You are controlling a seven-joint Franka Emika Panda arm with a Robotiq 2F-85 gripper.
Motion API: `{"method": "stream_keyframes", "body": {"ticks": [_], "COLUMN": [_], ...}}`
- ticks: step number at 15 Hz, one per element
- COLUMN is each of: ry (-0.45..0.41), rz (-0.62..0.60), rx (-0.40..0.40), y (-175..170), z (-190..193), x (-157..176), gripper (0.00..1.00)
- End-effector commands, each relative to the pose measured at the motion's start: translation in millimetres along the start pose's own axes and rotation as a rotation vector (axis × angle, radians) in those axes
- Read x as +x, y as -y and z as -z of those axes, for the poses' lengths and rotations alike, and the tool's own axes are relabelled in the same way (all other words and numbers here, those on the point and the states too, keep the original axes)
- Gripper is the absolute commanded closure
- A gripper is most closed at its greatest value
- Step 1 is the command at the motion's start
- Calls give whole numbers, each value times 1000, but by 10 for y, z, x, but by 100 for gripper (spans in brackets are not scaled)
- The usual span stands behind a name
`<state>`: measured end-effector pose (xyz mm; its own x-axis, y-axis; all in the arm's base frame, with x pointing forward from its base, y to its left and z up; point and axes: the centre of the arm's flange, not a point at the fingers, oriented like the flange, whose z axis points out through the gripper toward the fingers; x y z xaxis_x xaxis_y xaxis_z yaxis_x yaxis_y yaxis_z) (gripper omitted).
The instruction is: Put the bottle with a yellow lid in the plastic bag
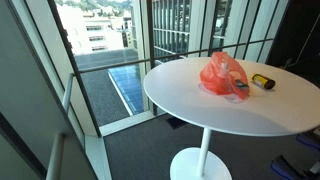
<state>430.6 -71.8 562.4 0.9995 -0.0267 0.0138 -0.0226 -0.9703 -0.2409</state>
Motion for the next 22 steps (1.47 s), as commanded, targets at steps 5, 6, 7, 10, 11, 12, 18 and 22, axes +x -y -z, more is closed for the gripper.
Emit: {"method": "stream_keyframes", "body": {"ticks": [5,6,7,10,11,12,18,22], "ry": [-6,-9,-15,-24,-31,-39,-70,-70], "rz": [1,-6,-24,-72,-90,-109,-207,-247], "rx": [0,-13,-31,-78,-96,-111,-169,-188], "y": [6,-8,-43,-195,-262,-331,-856,-1272], "z": [26,46,70,125,161,191,159,-109], "x": [-10,16,59,168,220,270,497,652], "gripper": [0,0,0,0,0,0,0,0]}}
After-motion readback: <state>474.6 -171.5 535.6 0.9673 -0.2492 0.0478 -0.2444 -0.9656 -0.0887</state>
